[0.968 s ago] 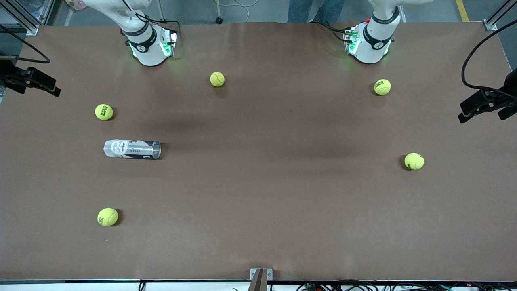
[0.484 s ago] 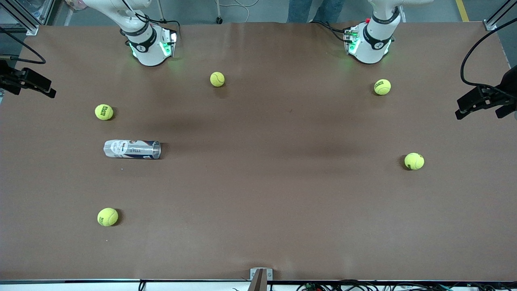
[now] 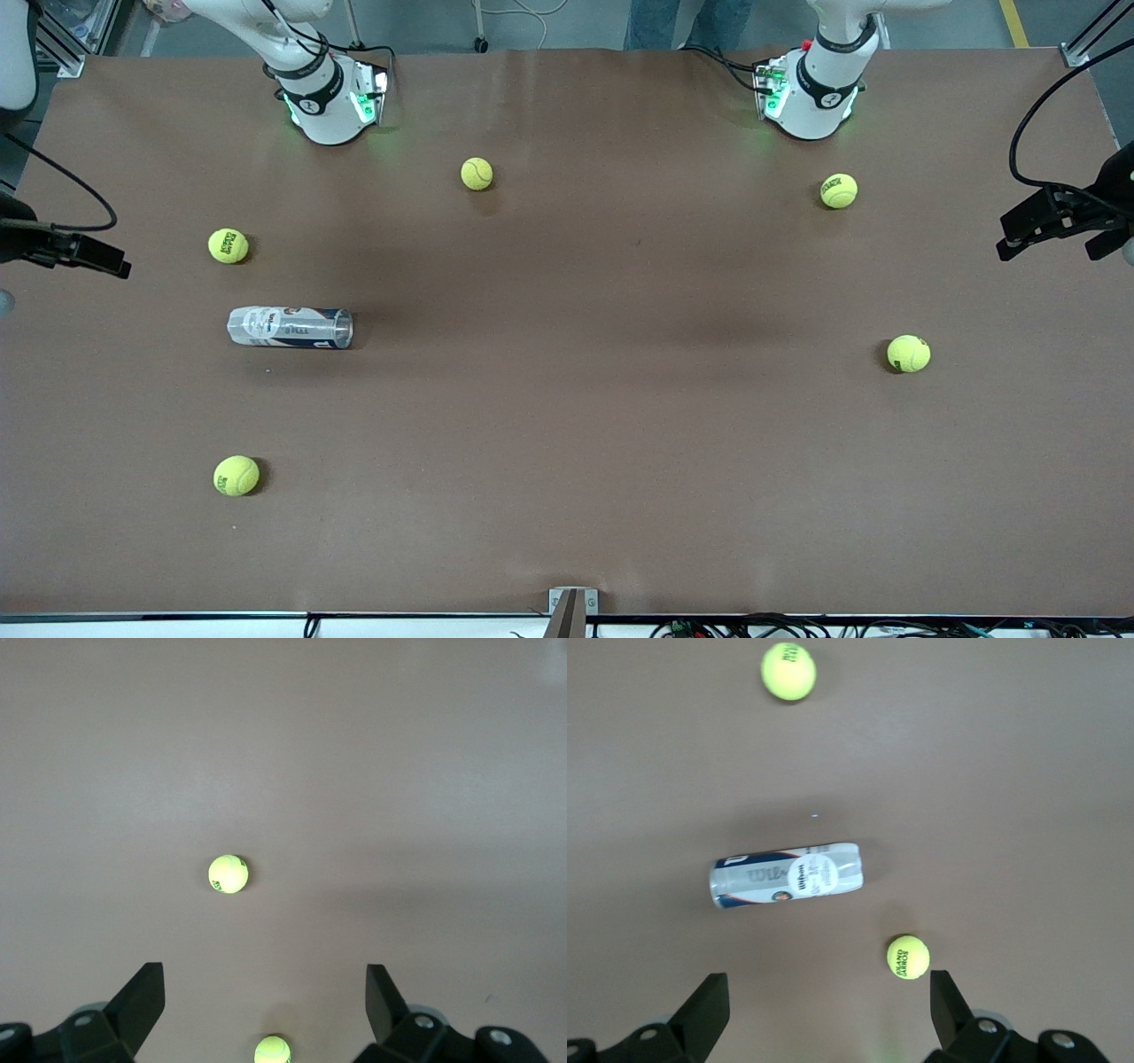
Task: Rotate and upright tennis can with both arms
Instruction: 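Reach the right gripper down to the lying white Wilson can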
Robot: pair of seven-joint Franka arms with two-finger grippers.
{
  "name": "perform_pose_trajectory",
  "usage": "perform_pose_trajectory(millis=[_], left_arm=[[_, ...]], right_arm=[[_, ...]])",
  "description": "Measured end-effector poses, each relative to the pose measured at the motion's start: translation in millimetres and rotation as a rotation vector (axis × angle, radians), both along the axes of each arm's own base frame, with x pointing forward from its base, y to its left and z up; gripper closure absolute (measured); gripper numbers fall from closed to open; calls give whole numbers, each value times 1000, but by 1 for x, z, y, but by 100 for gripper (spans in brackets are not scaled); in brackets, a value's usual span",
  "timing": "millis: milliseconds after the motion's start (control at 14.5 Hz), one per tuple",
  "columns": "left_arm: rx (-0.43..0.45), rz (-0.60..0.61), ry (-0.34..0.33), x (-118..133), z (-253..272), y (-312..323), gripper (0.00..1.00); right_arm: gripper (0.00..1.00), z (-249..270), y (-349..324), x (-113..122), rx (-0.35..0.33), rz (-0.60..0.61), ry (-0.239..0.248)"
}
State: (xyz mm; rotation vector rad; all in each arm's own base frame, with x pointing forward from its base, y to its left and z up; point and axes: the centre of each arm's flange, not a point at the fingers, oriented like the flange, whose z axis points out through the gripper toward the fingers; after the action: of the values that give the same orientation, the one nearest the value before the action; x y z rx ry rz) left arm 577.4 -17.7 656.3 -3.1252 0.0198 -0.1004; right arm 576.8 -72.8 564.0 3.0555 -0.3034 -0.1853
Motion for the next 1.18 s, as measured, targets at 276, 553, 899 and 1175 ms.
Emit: perform_pose_trajectory(millis=[276, 553, 899, 1175], left_arm=[[0, 0, 0, 0, 0, 0, 0], [0, 0, 0, 0, 0, 0, 0], [0, -1, 0, 0, 0, 0, 0], [0, -1, 0, 0, 0, 0, 0]], right_arm=[[0, -6, -17, -1, -51, -453, -6], [0, -36, -12, 8, -101, -865, 36], [0, -84, -4, 13, -166, -1154, 73], [0, -146, 23, 5, -210, -1273, 82]])
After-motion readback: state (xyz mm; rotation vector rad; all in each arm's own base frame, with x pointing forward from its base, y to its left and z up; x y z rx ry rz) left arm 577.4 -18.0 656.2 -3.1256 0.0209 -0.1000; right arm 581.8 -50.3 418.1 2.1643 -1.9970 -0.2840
